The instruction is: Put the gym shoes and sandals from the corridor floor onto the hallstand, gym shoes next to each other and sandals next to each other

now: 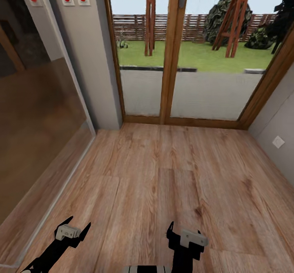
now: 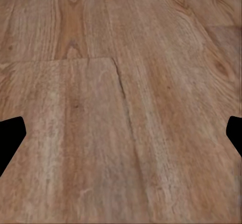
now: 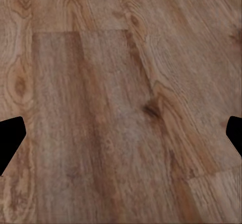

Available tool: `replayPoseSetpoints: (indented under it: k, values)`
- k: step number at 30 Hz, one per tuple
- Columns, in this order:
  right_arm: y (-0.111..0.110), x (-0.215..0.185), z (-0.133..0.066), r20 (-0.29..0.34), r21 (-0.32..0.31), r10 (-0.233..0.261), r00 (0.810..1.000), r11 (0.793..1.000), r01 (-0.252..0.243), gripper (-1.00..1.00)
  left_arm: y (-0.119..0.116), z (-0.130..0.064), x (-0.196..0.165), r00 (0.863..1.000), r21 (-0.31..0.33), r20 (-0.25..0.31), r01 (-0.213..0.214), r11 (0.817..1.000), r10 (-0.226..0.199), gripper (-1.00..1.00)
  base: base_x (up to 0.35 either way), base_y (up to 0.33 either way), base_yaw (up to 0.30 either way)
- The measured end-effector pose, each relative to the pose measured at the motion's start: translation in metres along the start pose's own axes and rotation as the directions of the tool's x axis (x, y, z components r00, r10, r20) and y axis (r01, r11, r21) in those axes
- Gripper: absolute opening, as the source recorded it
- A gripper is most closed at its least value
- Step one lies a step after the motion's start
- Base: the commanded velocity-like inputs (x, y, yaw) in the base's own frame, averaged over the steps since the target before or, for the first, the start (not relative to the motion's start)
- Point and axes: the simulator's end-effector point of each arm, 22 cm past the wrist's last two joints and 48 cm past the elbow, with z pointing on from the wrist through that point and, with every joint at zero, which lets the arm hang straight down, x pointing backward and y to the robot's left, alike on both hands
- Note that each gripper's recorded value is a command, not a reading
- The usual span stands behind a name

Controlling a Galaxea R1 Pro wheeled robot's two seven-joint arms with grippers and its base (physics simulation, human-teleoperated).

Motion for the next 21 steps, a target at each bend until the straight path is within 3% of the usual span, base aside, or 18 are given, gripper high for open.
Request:
replayPoseSetpoints:
  k: [21]
  values:
    - [0.0,0.0004,0.0,-0.001,0.0,0.0,1.0,1.0,0.0,1.0,-0.0025,-0.0006,0.0061,1.0,0.003,-0.01,0.012,1.0,-0.012,1.0,0.0,0.0,-0.288]
